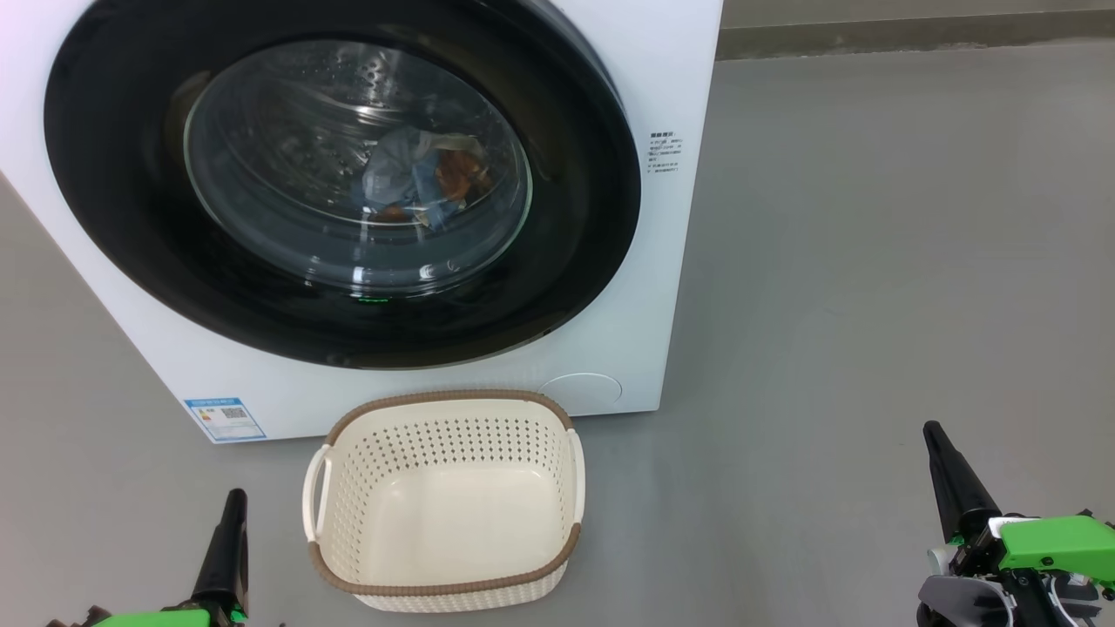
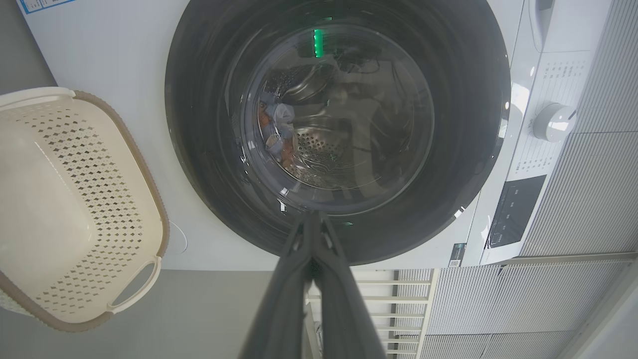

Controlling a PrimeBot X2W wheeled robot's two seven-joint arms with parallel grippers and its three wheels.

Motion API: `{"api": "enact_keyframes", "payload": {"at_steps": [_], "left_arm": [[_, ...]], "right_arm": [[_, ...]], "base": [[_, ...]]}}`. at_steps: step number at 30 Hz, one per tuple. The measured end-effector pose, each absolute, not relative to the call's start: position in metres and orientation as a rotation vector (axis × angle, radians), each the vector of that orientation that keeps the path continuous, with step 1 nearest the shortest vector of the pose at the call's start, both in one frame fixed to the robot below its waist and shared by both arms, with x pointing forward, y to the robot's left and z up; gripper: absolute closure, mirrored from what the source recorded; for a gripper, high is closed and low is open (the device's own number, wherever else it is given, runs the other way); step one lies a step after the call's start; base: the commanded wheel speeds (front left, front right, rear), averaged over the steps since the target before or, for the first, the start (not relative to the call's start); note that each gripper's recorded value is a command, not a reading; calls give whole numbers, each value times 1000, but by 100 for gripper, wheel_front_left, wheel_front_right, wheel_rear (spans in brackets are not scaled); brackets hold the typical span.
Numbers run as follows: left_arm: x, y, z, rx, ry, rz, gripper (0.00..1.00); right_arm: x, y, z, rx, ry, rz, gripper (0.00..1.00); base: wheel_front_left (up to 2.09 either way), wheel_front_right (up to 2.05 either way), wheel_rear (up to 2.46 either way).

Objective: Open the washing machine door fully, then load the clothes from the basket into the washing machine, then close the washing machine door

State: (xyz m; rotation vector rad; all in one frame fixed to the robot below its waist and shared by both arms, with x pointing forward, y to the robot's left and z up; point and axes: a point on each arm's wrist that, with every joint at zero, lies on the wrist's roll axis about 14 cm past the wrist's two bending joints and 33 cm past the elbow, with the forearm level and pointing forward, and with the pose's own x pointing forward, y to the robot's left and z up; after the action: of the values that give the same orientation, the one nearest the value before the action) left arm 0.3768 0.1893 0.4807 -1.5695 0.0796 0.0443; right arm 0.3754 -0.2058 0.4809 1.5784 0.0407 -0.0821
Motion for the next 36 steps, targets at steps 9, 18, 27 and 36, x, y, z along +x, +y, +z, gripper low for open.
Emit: {"api": "enact_keyframes", "payload": {"at_steps": [9, 18, 27, 36], "left_arm": [[377, 189, 481, -1570, 79, 44, 100], [377, 189, 481, -1570, 79, 44, 100], [377, 189, 481, -1570, 79, 44, 100], [377, 189, 481, -1570, 79, 45, 100]], "right_arm": [[375, -206, 481, 1578, 41, -82, 100], [375, -206, 481, 1578, 41, -82, 100], [375, -206, 481, 1578, 41, -82, 100], [375, -206, 481, 1578, 41, -82, 100]], "base": [[0, 0, 0], [0, 0, 0], [0, 0, 0], [0, 0, 0]]}}
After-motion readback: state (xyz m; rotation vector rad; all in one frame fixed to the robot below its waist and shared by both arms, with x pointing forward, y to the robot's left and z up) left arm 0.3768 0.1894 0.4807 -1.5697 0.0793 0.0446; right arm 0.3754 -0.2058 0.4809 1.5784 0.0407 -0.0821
